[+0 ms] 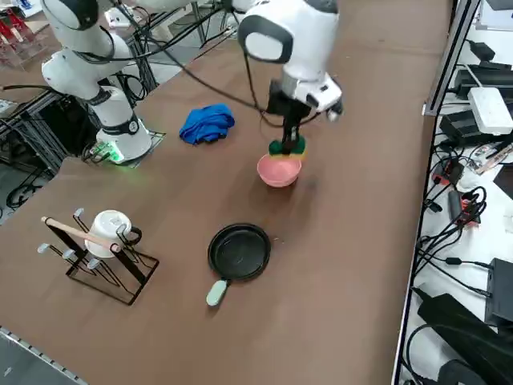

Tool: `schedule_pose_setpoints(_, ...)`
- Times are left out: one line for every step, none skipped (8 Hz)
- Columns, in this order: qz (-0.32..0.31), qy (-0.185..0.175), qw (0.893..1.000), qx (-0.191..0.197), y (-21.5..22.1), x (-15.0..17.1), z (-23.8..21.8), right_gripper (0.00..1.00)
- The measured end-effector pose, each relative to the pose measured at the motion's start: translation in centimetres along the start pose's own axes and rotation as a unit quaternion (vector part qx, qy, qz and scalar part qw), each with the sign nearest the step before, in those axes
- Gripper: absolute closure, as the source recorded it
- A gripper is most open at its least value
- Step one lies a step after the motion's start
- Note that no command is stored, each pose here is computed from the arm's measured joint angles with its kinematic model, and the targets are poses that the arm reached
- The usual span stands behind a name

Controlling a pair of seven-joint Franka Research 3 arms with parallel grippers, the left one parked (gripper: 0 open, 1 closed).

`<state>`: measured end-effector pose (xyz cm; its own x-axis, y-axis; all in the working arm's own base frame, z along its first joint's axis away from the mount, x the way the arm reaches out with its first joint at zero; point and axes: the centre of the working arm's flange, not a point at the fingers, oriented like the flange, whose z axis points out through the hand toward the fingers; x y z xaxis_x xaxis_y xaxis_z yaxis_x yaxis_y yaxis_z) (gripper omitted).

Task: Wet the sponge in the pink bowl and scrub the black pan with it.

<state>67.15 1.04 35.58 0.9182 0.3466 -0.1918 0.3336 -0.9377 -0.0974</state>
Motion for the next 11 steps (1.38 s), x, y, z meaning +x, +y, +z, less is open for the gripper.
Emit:
schedule_pose_setpoints(0.018,-0.002,1.000,0.003,-3.6,1.2,0.5,0.94)
schedule_pose_setpoints(0.033,-0.003,0.999,0.003,-7.5,2.5,1.5,0.94)
schedule_pose_setpoints(0.046,-0.002,0.999,0.003,-11.3,3.7,3.1,0.94)
schedule_pose_setpoints(0.055,-0.004,0.998,0.005,-14.5,4.6,5.2,0.94)
schedule_pose_setpoints(0.063,-0.008,0.998,0.008,-16.7,5.2,7.2,0.94)
schedule_pose_setpoints(0.072,-0.012,0.997,0.011,-18.4,5.7,8.7,0.94)
schedule_pose_setpoints(0.083,-0.014,0.996,0.012,-19.7,6.0,9.6,0.94)
schedule_pose_setpoints(0.087,-0.015,0.996,0.010,-20.8,6.2,10.4,0.94)
schedule_pose_setpoints(0.090,-0.016,0.996,0.009,-21.7,6.4,11.1,0.94)
schedule_pose_setpoints(0.091,-0.020,0.996,0.009,-22.2,6.5,12.1,0.94)
schedule_pose_setpoints(0.089,-0.024,0.996,0.006,-22.4,6.6,13.0,0.95)
